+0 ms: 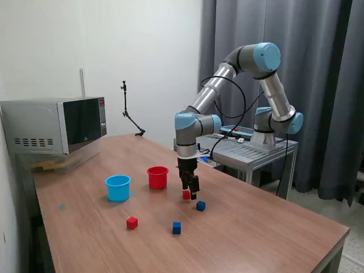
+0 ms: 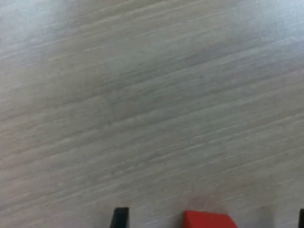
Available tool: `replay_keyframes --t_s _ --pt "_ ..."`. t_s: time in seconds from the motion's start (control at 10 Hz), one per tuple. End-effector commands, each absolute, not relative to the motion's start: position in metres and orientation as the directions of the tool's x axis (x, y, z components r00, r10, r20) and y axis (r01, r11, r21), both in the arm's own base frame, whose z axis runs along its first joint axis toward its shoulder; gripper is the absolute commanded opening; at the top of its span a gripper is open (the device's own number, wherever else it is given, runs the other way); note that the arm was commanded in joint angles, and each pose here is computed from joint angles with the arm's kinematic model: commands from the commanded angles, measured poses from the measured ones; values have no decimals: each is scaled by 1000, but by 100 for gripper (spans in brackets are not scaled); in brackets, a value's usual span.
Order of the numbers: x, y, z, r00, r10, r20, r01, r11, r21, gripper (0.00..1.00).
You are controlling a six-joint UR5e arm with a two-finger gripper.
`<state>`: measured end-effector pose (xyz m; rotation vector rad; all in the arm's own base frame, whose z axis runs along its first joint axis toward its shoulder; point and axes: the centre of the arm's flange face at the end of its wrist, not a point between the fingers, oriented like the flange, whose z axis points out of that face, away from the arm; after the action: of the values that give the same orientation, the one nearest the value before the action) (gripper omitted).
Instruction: Place red objects in the red bin, and blue objects in the blue bin.
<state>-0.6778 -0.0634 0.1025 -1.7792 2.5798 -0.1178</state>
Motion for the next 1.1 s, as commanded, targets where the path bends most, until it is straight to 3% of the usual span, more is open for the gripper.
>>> replay_keyframes --t_s 0.0,1.0 --pt "-678 -63 103 -356 -934 37 -933 354 -65 100" --pt "-677 -63 103 -357 -933 34 -932 353 -82 100"
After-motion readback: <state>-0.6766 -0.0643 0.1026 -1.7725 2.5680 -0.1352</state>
